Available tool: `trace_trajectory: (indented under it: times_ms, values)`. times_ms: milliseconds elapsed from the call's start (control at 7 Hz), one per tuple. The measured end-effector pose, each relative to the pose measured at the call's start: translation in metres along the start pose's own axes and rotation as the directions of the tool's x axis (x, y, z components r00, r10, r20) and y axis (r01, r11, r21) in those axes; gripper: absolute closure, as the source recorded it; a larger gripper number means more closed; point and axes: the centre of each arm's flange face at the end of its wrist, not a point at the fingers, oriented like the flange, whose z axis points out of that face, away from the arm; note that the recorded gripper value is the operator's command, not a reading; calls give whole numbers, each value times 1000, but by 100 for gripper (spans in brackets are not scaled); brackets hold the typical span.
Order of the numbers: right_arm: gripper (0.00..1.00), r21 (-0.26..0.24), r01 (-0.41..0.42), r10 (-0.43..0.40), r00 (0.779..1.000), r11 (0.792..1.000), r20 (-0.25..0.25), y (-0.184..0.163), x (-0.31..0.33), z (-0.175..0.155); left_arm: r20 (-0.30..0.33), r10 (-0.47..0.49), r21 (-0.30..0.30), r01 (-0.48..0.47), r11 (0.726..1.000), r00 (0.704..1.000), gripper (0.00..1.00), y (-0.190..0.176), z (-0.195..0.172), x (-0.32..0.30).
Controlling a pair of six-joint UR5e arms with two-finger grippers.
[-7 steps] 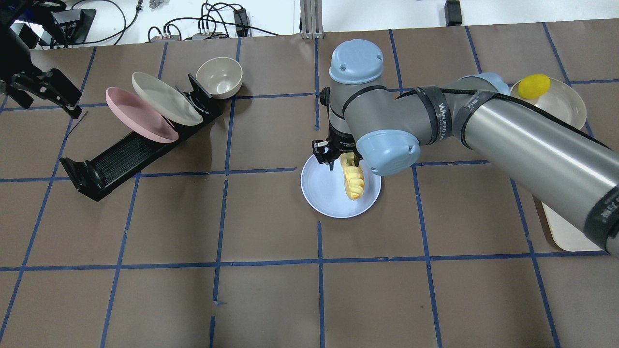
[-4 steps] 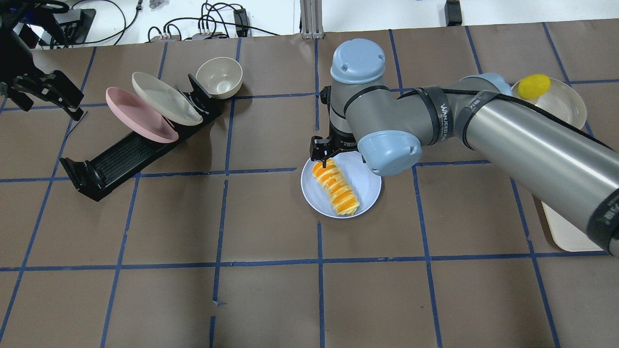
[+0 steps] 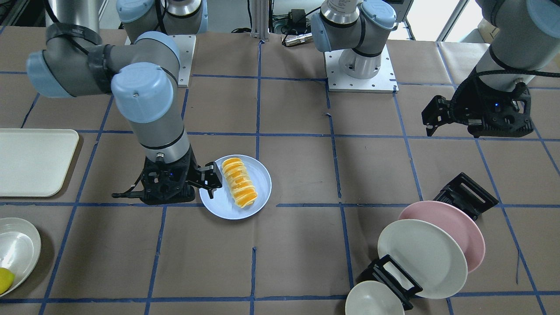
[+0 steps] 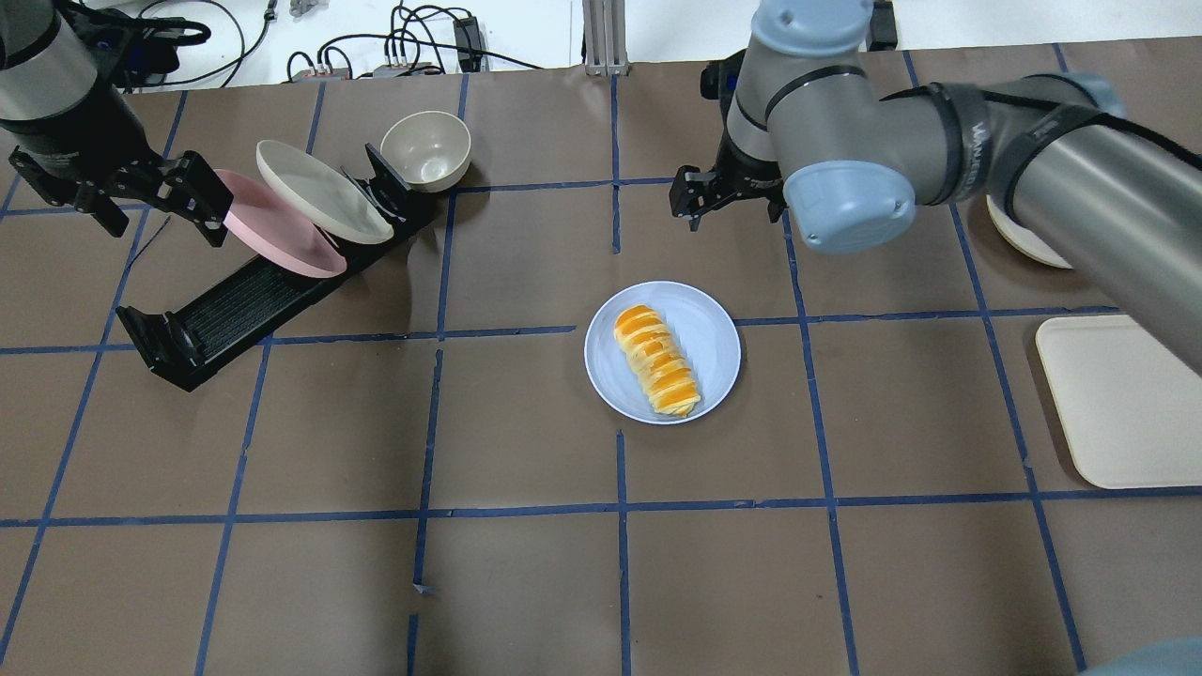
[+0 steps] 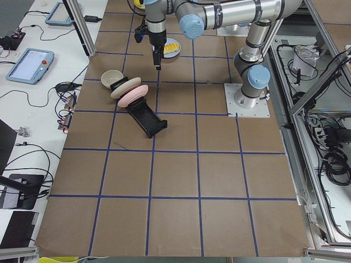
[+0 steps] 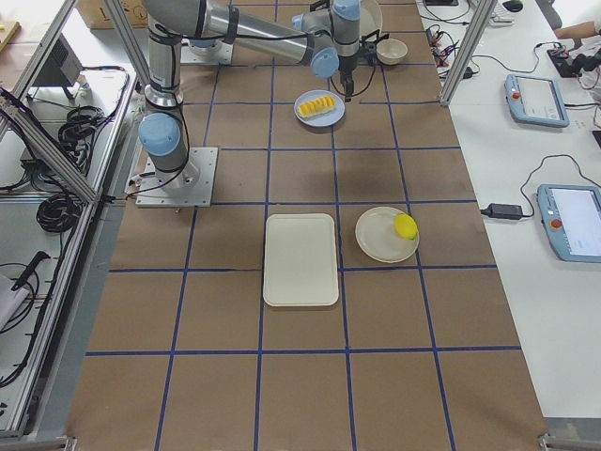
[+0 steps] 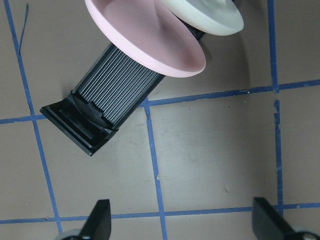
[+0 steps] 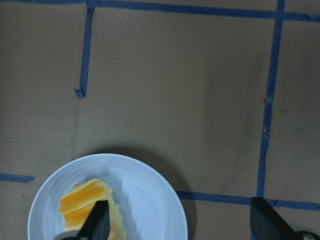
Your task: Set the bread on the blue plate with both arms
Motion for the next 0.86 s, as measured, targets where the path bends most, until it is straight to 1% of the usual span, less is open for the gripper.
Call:
trace_trajectory:
  times_ms: [143, 286, 571, 857]
  values:
    - [0, -21, -9, 9, 1000, 1000, -12, 3, 14, -24, -21, -52, 7, 52, 999, 998, 0, -2, 0, 10]
    - [0, -44, -15, 14, 1000, 999, -22, 10, 27, -50, -40, -80, 17, 81, 997, 996, 0, -4, -1, 25]
    - [0, -77, -8, 6, 1000, 997, -25, 33, 48, -95, -52, -96, 24, 97, 995, 994, 0, -6, 2, 40]
    - [0, -120, -10, 8, 1000, 993, -19, 62, 50, -128, -60, -133, 12, 134, 991, 989, 0, -4, 10, 47]
